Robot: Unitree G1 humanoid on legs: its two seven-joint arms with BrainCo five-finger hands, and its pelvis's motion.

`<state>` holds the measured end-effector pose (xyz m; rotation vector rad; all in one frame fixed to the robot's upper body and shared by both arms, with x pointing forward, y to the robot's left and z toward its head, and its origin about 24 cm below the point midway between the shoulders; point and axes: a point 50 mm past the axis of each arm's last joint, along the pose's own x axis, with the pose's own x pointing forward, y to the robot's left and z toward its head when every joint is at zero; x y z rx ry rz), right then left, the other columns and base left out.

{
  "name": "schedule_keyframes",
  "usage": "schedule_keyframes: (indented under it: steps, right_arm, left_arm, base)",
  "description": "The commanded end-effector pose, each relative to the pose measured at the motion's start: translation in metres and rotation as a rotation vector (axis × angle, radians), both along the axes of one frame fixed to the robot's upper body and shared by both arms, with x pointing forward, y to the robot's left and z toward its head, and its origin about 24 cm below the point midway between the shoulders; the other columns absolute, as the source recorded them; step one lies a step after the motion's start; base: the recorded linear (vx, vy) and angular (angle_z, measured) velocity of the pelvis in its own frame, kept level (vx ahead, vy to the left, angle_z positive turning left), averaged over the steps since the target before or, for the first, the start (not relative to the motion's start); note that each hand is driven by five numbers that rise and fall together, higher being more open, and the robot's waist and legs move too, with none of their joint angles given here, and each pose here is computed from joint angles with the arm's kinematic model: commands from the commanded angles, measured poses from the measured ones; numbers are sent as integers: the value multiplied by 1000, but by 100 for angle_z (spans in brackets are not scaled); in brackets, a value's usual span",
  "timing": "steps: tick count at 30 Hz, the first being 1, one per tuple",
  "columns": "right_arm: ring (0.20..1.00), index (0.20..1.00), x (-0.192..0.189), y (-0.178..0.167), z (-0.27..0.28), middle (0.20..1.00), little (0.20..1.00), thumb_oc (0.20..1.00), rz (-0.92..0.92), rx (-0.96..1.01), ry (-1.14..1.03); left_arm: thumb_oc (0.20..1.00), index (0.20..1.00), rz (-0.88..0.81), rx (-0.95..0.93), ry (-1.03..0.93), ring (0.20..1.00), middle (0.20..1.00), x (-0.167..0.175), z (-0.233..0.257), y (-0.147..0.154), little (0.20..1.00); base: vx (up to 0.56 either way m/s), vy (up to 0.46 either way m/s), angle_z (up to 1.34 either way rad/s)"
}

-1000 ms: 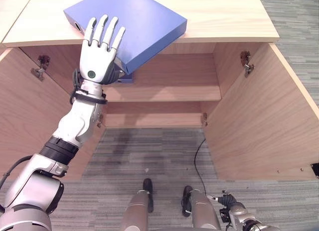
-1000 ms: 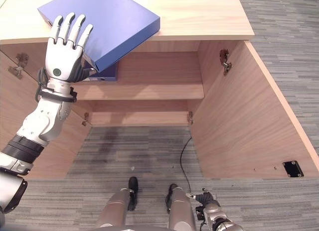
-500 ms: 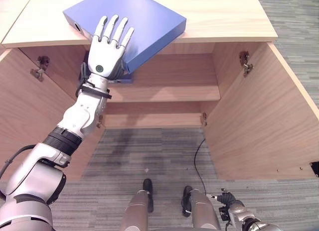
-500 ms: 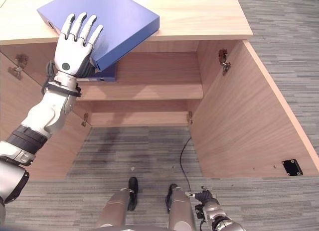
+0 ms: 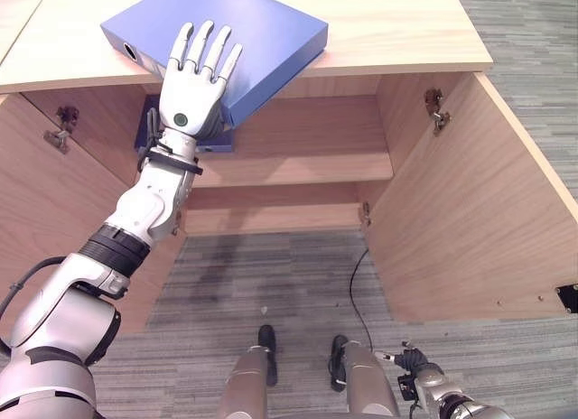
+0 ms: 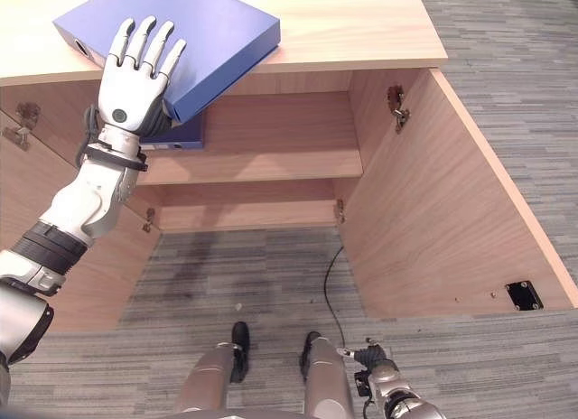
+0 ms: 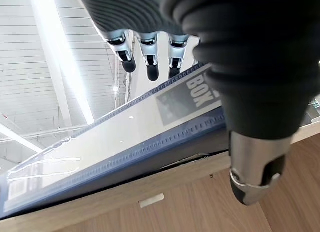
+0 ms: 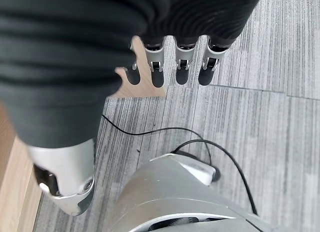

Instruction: Put the empty folder in the office cabinet

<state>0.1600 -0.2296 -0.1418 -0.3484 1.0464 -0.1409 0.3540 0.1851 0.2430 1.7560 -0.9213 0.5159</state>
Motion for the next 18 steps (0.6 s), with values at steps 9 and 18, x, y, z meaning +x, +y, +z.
schedule_keyframes:
  steps: [9, 18]
  right_arm:
    - [1000, 1000, -9, -13, 0, 1000, 1000, 1000, 29, -59, 26]
    - [1000, 1000, -13, -12, -2, 1000, 1000, 1000, 16, -47, 32]
  left_arm:
    - [200, 200, 32, -77, -167, 200, 200, -9, 45, 14, 200]
    - [200, 200, 34, -160, -81, 200, 200, -10, 23, 25, 200]
  base:
    - [0, 0, 0]
    - [20, -4, -2]
